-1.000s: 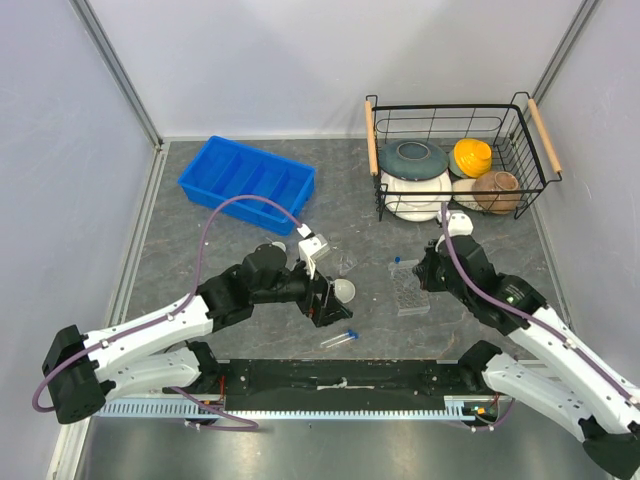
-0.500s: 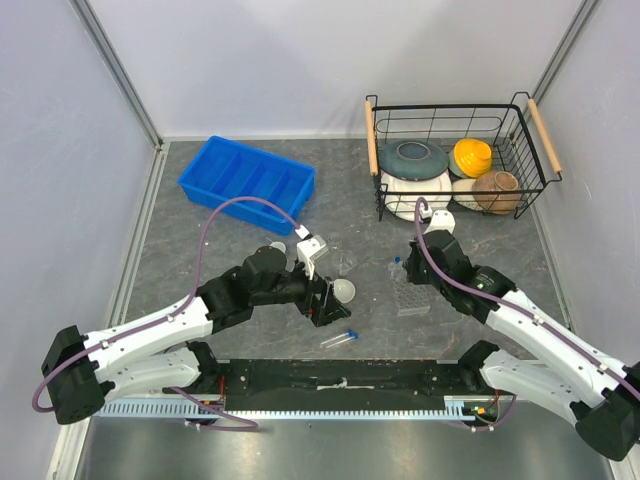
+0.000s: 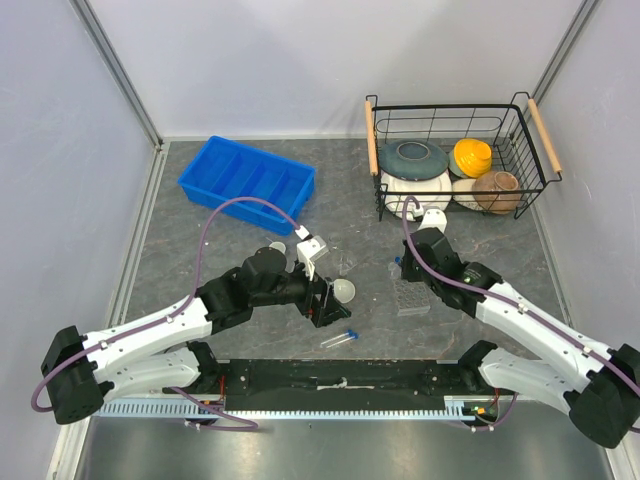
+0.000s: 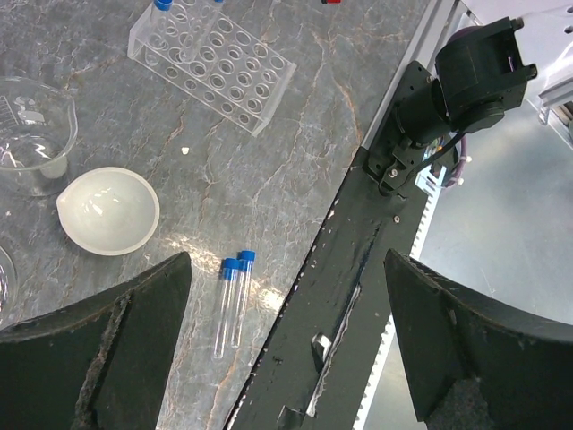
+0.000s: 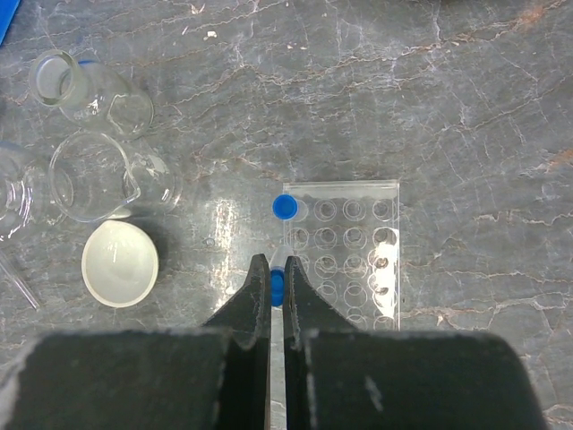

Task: Organize the chemistry lab equipment

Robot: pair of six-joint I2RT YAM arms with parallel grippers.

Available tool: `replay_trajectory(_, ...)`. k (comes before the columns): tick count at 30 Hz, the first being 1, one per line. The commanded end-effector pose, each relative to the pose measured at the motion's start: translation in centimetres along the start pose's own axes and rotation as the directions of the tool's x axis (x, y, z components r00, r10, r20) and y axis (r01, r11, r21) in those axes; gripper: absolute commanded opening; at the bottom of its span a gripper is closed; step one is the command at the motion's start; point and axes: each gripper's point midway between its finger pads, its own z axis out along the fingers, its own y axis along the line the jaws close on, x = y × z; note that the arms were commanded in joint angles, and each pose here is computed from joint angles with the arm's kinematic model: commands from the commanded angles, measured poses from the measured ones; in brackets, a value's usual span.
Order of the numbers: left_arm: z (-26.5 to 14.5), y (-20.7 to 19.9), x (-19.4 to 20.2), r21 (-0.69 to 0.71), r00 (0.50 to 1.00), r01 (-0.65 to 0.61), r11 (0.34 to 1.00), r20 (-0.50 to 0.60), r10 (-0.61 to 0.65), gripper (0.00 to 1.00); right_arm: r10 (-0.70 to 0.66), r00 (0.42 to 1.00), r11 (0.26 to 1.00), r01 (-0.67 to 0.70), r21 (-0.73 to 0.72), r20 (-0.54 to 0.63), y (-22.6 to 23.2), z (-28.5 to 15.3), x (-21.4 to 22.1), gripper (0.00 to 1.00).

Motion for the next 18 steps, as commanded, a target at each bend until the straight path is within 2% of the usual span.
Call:
replay_trajectory(1, -0.1, -0.1, -1.0, 0.0, 0.998, -0.036, 0.999, 0.048, 0.036, 0.94, -0.002, 0.999, 1.0, 0.001, 0.01, 0.043, 0.2, 0.6, -0.9, 0.0)
replay_trajectory(18, 0.4, 0.3, -0.6, -0.014, 0.999, -0.038, 0.999, 0.028, 0.038, 0.94, -0.045, 0.999, 0.997, 0.044, 0.059, 0.018, -0.6, 1.8, 0.1, 0.0)
